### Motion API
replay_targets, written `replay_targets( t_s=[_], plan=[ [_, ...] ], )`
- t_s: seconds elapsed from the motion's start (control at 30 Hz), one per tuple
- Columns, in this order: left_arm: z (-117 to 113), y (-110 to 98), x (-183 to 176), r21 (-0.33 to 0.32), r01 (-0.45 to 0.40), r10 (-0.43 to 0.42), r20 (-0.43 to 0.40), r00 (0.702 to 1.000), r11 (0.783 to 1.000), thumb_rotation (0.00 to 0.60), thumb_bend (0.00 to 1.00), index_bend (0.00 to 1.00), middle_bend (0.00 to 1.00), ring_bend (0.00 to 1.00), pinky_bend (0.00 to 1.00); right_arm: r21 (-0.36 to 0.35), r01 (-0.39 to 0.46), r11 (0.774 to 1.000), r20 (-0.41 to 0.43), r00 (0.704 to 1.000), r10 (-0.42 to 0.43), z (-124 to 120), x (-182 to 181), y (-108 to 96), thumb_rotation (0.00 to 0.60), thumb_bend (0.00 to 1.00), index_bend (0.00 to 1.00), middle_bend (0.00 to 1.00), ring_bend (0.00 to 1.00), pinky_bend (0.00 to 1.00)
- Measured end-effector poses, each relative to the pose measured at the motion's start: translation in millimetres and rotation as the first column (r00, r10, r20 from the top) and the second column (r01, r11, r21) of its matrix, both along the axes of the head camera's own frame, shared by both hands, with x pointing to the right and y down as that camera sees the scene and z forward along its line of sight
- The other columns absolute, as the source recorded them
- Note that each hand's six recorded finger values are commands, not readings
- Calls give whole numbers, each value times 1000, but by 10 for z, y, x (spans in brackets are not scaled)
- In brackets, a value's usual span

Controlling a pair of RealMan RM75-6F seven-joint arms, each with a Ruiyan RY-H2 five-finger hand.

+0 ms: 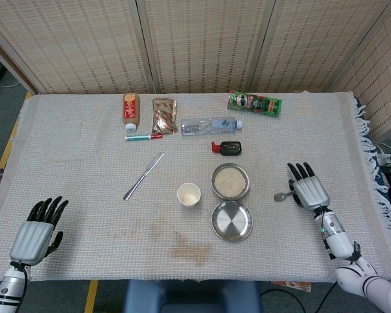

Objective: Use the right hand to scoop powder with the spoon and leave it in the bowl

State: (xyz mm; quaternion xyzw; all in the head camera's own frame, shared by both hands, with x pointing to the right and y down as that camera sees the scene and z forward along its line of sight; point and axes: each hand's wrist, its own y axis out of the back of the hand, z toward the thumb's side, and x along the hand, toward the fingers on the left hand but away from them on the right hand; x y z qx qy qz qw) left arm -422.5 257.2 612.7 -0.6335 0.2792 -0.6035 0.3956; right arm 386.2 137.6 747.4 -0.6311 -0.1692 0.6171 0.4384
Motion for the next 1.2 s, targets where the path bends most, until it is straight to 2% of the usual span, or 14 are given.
replay_targets(
  t_s=[0.3,0.87,1.03,1.2],
  plan=[
    [20,1,-4,-7,4,-4,5,1000,1000,600,456,0,0,0,97,-18,-6,1000,-10,1000,6,62,-12,2,600,339,472,0,0,0],
    [33,3,-2,-15,2,-2,3,1000,1000,600,456,0,0,0,96,-11,-10,1000,-3,1000,10,74,-27,13,600,339,551,0,0,0],
    [26,2,-1,-12,2,-2,0,1000,1000,600,456,0,0,0,97,6,-8,1000,12,1000,7,45,-59,-6,600,339,614,5,0,0],
    [30,1,0,-14,1,-1,-2,1000,1000,600,456,0,0,0,97,55,-7,998,35,999,5,-52,-93,-88,600,339,683,36,0,0]
  ],
)
